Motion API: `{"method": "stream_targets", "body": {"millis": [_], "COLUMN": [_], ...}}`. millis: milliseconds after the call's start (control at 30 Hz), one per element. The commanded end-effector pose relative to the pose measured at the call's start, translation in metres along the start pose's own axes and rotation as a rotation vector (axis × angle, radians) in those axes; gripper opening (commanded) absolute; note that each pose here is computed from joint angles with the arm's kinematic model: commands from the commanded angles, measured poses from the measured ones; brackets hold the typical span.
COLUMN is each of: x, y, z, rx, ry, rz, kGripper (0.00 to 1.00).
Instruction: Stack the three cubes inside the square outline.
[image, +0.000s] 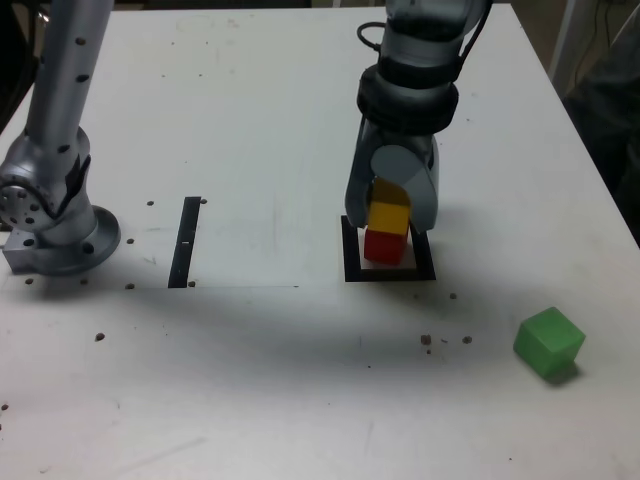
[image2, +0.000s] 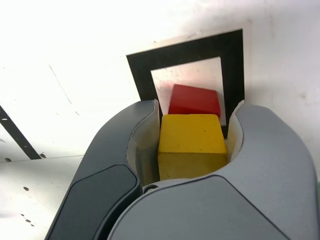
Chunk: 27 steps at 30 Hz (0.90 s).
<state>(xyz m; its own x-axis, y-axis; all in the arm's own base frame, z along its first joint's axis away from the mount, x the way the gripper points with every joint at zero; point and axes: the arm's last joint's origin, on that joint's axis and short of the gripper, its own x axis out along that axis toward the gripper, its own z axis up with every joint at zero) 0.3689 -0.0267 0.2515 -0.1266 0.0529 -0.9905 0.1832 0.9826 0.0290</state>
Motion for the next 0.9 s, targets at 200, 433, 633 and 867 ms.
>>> {"method": "stream_targets", "body": {"millis": [200, 433, 633, 867], "x": [0.0027, 0.0071, 0.0068, 0.0009], "y": [0.0013, 0.0011, 0.0021, 0.0028], "z": [0.0005, 0.0020, 0.0003, -0.0026], "rx": [0.010, 0.017, 0.018, 0.021], "ry": [-0.001, 0.002, 0.007, -0.006], "rz": [-0.007, -0.019, -0.010, 0.007], "kGripper": [0.26, 0.42, 0.62, 0.96]}}
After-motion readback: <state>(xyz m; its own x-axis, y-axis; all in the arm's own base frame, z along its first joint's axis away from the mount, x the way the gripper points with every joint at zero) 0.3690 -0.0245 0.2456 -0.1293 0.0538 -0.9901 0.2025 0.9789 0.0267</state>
